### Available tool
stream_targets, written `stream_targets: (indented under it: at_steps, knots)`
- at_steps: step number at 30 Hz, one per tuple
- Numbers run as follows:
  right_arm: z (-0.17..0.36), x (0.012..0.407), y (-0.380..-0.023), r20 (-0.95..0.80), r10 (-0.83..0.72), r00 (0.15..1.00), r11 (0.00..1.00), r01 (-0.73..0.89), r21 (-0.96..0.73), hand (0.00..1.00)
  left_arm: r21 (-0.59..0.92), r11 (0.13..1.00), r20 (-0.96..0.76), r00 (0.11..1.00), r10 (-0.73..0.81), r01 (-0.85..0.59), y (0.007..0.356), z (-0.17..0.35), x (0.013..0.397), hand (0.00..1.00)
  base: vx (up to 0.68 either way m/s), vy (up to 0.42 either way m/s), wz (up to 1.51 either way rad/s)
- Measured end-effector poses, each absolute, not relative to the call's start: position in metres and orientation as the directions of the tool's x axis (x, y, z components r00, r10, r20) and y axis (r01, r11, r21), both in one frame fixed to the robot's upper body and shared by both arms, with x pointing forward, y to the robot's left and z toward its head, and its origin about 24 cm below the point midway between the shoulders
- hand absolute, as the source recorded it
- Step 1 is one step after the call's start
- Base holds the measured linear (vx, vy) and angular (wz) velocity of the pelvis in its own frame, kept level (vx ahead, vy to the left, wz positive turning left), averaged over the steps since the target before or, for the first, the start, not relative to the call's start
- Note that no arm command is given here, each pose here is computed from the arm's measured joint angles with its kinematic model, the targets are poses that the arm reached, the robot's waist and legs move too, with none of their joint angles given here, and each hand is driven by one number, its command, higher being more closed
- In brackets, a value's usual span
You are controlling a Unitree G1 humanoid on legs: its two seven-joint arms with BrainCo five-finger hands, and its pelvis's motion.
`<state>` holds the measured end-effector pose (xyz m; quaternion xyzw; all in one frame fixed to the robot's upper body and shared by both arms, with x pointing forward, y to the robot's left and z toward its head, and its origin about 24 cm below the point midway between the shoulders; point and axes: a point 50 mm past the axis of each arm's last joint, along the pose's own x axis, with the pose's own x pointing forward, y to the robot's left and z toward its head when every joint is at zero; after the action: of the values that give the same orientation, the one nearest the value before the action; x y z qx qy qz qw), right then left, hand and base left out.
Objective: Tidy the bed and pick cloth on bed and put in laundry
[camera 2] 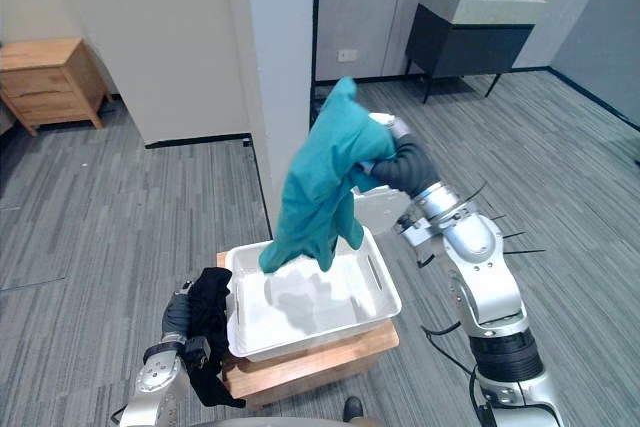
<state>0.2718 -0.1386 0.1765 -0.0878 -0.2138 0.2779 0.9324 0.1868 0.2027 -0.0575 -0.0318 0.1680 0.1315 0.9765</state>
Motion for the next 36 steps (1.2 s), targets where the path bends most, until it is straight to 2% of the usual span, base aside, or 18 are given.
stream_targets:
  at_steps: [7,14,15,20,24,29,36]
  knots:
    - [0.112,0.286,-0.105,0.094,0.575,0.813,0.815,-0.558,-0.156,1.0,-0.051,0.971,-0.239,0.947,0.216,-0.235,0.195,-0.034,0.197,1.0,-0.07,-0.032,0.24]
    - [0.071,0.31,-0.111,-0.075,0.403,0.912,0.895,-0.41,-0.175,1.0,-0.082,0.976,-0.09,0.977,0.194,-0.201,0.193,0.002,0.207,1.0,-0.06,-0.029,0.19]
    - [0.068,0.314,-0.114,-0.089,0.368,0.925,0.907,-0.379,-0.185,0.0,-0.087,0.98,-0.065,0.983,0.172,-0.177,0.191,0.008,0.208,1.0,0.0,-0.019,0.14]
    - [0.075,0.341,-0.144,-0.077,0.174,0.982,0.946,-0.188,-0.265,0.0,-0.148,0.989,0.089,0.996,0.005,0.009,0.173,0.042,0.213,1.0,0.02,-0.002,0.05]
    - [0.078,0.345,-0.175,-0.043,0.039,0.998,0.902,-0.054,-0.429,0.0,-0.155,0.964,0.295,0.942,-0.162,0.214,0.159,0.083,0.211,1.0,0.0,0.0,0.0]
    - [0.072,0.335,-0.19,-0.004,0.016,1.0,0.809,-0.016,-0.588,0.0,-0.163,0.929,0.405,0.881,-0.243,0.332,0.154,0.104,0.21,1.0,-0.02,0.008,-0.04]
    - [0.031,0.294,-0.2,-0.125,-0.02,0.992,0.761,-0.066,-0.645,0.0,-0.12,0.911,0.517,0.808,-0.282,0.395,0.15,0.133,0.209,1.0,-0.07,-0.014,-0.28]
